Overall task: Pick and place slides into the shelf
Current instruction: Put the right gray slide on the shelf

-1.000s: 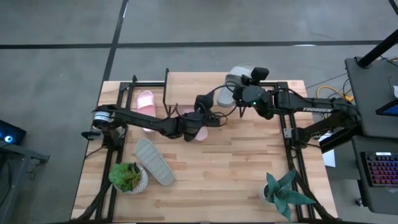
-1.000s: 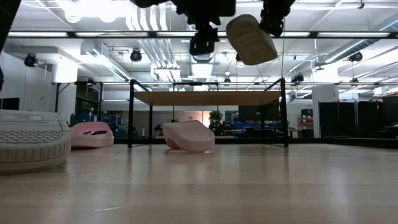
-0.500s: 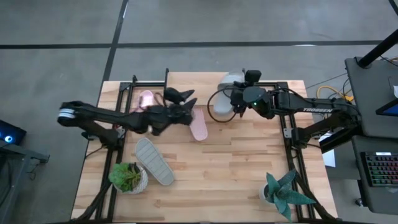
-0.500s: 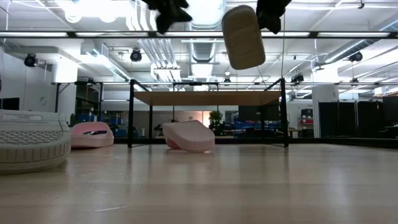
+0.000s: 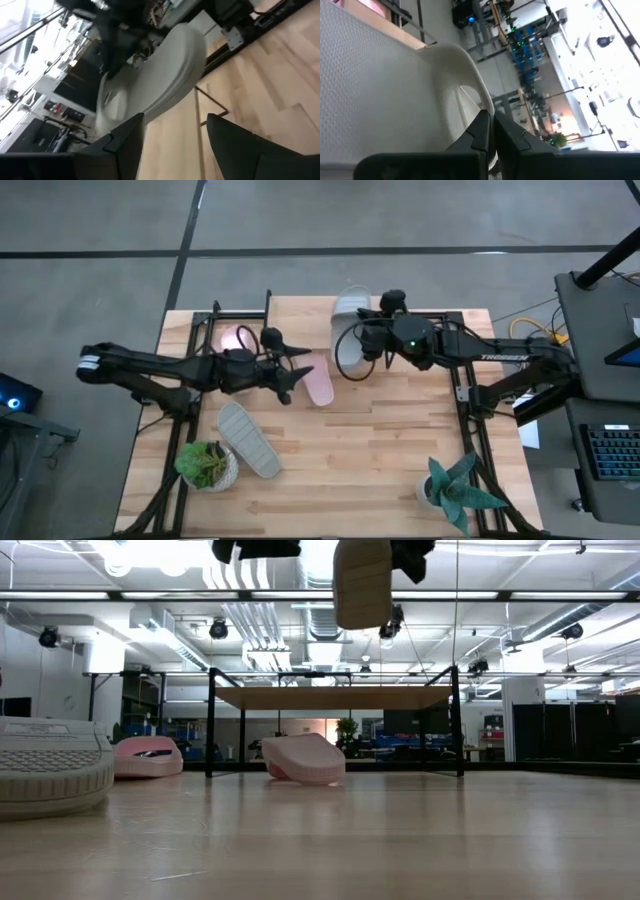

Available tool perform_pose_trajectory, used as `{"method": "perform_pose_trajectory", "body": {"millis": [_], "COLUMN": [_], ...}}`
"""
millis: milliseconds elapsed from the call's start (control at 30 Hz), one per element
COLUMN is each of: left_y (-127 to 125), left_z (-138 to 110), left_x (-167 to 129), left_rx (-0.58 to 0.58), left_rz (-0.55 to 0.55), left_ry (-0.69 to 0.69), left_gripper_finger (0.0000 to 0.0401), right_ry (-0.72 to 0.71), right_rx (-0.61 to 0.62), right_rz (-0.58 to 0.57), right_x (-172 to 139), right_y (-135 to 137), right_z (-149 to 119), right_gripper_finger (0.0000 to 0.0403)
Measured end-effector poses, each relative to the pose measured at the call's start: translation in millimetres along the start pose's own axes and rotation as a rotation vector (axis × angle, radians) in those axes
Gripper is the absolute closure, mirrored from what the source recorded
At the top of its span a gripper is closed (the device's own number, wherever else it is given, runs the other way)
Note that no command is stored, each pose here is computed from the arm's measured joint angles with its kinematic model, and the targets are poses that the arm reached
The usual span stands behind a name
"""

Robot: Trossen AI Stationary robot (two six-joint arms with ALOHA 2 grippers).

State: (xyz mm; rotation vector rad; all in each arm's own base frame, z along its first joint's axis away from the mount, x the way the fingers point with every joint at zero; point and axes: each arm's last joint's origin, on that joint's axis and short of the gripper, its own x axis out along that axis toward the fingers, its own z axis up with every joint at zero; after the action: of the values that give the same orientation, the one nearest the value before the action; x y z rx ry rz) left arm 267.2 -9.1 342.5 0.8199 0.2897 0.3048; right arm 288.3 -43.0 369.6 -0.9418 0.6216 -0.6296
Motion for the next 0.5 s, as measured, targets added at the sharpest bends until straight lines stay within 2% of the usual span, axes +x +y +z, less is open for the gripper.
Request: {"method": "perform_pose_trajectory", "body": {"millis": [167,267,500], "left_y": [-11.0,-14.6,-21.1], "left_z": [4.2,6.9,8.0], "left_x": [5.4,8.8,22.2], "left_rx": [0.037,0.048,0.109], "left_rz": [-0.016,0.011,0.092], "left_ry": [-0.008,0.012,0.141], "left_gripper_finger": [0.0202,0.0202,0.0202], "right_ry": [-0.003,0.003,0.016], "right_rx": [-0.007,0.001,0.039], "right_rz": [-0.025,-0.041,-0.101], "right_x": [13.6,21.3,34.9], "right_y": [6.4,9.3,13.8], "right_z": [4.4,5.5,9.1], "right_gripper_finger": [0.0395,0.0395,0.0395]}}
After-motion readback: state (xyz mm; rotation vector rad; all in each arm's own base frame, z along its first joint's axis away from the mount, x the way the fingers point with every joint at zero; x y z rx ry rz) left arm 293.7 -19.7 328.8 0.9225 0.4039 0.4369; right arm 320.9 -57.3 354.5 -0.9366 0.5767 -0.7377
